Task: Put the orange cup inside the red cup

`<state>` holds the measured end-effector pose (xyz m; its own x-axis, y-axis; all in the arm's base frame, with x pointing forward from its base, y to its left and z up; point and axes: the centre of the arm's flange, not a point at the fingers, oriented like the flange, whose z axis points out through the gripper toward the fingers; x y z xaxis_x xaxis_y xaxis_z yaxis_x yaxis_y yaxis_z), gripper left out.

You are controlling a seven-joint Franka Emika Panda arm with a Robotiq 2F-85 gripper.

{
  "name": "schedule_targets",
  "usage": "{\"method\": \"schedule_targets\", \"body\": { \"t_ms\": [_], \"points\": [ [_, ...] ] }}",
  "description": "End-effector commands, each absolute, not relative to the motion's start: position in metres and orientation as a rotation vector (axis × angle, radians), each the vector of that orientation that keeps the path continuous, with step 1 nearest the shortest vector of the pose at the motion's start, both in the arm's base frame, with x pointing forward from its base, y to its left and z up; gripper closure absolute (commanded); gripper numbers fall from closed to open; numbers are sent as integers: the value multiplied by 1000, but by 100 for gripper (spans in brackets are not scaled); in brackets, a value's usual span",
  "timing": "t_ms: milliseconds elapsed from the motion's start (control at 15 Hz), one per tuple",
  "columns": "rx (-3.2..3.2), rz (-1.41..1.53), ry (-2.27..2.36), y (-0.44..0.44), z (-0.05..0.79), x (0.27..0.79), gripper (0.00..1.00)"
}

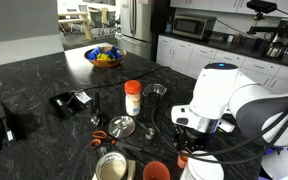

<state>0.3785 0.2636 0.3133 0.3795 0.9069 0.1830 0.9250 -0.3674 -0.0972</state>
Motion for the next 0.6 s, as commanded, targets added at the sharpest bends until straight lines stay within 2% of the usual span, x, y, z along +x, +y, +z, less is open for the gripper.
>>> {"method": "schedule_targets", "body": {
  "t_ms": [0,133,533],
  "points": [
    [-2482,-177,-1641,265,310,393,27],
    [-2497,-200,-1629,263,313,397,38],
    [-2501,-218,-1609,257,323,402,81]
  ]
}}
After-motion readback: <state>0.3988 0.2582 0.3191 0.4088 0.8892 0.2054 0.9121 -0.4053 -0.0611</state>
